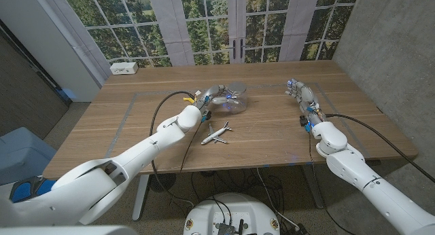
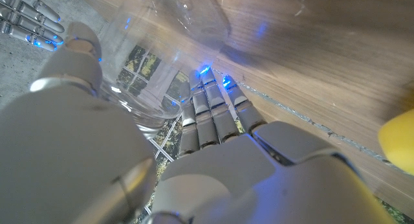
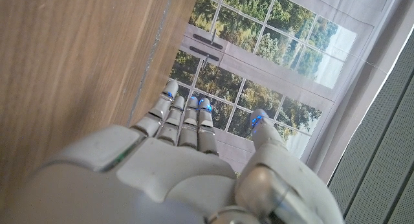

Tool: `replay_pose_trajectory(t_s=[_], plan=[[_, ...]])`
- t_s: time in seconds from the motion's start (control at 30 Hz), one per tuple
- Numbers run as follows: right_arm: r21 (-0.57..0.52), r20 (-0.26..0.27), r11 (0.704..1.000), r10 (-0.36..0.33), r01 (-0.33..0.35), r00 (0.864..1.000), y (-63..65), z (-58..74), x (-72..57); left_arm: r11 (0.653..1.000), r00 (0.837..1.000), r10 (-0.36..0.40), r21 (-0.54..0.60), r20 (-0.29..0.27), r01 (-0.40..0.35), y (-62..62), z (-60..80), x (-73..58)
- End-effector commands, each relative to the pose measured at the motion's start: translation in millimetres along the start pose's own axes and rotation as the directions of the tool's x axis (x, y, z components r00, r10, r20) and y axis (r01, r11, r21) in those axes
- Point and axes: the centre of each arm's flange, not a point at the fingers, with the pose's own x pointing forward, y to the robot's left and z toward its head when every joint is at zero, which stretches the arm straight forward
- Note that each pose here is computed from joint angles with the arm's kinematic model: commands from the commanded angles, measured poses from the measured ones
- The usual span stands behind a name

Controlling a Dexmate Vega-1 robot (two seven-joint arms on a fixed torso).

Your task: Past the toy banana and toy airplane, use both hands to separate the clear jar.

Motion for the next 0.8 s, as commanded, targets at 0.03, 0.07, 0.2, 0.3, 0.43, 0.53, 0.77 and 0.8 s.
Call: replay_pose_trajectory(t_s=[0.03, 0.07, 0.2, 0.3, 0.43, 0.53, 0.77, 0.8], plan=[[-0.171, -0.030, 0.984, -0.048, 0.042, 0.998, 13.2, 15.7, -4.9, 1.000, 1.000, 0.000, 0.007, 0.024, -0.001, -1.8, 4.2, 1.9], [-0.191, -0.029, 0.980, -0.056, 0.050, 0.998, 14.8, 17.9, -5.4, 1.000, 1.000, -0.001, 0.010, 0.026, 0.000, -1.9, 4.6, 2.1], [-0.256, -0.025, 0.964, -0.076, 0.067, 0.997, 20.6, 27.0, -7.0, 1.000, 0.999, -0.011, 0.013, 0.034, 0.010, -2.4, 6.0, 3.1], [-0.293, -0.029, 0.953, -0.087, 0.075, 0.996, 24.5, 32.7, -7.5, 1.000, 0.999, -0.016, 0.011, 0.041, 0.016, -3.0, 7.0, 3.6], [-0.344, -0.034, 0.935, -0.104, 0.086, 0.994, 31.4, 41.8, -8.8, 1.000, 0.999, -0.017, 0.014, 0.049, 0.016, -3.3, 9.0, 4.1], [-0.396, -0.035, 0.914, -0.115, 0.091, 0.993, 37.5, 49.8, -9.4, 1.000, 0.998, -0.017, 0.012, 0.056, 0.016, -3.5, 10.4, 4.2], [-0.465, -0.066, 0.883, -0.103, 0.061, 0.992, 49.8, 62.8, -8.4, 1.000, 0.998, -0.004, 0.012, 0.065, 0.003, -3.8, 12.8, 2.2], [-0.473, -0.071, 0.879, -0.100, 0.055, 0.992, 51.6, 64.1, -8.1, 1.000, 0.998, -0.002, 0.011, 0.066, 0.001, -3.9, 12.9, 1.8]])
